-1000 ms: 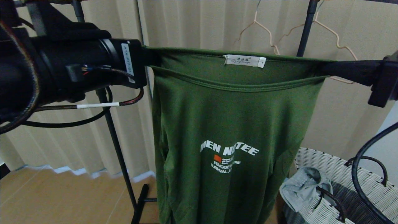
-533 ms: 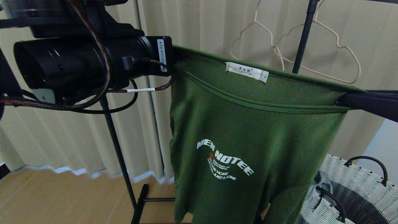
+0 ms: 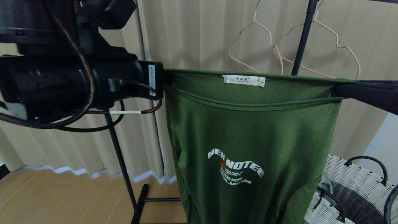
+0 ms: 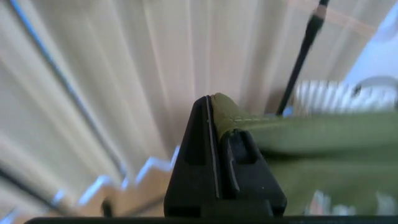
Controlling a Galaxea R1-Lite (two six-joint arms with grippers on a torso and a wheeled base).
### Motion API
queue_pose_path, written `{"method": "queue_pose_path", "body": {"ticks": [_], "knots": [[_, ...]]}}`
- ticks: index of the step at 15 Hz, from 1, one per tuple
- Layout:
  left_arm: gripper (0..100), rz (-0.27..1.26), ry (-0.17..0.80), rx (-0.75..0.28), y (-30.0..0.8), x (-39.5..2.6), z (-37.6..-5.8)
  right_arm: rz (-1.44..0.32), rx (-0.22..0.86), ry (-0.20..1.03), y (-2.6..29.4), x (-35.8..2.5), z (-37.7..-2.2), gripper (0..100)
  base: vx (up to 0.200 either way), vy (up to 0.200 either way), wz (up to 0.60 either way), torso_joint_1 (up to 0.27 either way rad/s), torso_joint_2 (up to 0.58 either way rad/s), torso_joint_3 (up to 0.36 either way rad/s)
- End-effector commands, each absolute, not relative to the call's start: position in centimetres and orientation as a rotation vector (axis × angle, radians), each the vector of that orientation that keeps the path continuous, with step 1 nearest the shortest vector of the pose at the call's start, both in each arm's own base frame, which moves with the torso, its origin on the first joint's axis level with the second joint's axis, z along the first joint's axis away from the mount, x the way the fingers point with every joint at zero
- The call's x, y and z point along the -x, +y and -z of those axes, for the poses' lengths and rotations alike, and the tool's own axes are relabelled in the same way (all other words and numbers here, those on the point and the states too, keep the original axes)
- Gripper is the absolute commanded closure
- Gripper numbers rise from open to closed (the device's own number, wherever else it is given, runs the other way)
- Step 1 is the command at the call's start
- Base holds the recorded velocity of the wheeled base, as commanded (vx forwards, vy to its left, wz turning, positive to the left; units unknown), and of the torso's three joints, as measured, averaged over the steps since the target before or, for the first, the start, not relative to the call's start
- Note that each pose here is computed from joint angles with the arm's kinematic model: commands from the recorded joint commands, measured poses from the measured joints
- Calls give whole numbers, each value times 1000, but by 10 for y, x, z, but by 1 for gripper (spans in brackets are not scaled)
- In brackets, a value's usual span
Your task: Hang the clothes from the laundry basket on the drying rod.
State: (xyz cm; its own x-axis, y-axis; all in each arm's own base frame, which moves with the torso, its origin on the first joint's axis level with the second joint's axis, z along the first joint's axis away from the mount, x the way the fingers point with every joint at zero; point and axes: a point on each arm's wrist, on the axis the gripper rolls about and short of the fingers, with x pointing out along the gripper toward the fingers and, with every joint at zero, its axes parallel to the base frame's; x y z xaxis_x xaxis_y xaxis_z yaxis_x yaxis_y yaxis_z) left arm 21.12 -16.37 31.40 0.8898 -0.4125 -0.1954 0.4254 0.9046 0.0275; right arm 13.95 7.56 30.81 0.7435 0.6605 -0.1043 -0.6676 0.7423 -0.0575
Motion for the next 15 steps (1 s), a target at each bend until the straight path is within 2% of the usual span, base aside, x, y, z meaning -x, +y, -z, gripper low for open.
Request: {"method": "queue_pose_path", "body": {"ticks": [1,7,11,15], "knots": [[100,441,189,-71,-139,-181,-324,-677,96,71,84,-167,-308,100,0,0,0,0,0,0],[100,647,211,-69,-110,-136,-323,-659,74,-38,102,-207,-322,100,0,0,0,0,0,0],[100,753,206,-144,-97,-116,-307,-659,43,-70,109,-222,-330,100,0,0,0,0,0,0],[100,759,197,-150,-97,-116,-307,-658,43,-74,108,-220,-331,100,0,0,0,0,0,0]]}}
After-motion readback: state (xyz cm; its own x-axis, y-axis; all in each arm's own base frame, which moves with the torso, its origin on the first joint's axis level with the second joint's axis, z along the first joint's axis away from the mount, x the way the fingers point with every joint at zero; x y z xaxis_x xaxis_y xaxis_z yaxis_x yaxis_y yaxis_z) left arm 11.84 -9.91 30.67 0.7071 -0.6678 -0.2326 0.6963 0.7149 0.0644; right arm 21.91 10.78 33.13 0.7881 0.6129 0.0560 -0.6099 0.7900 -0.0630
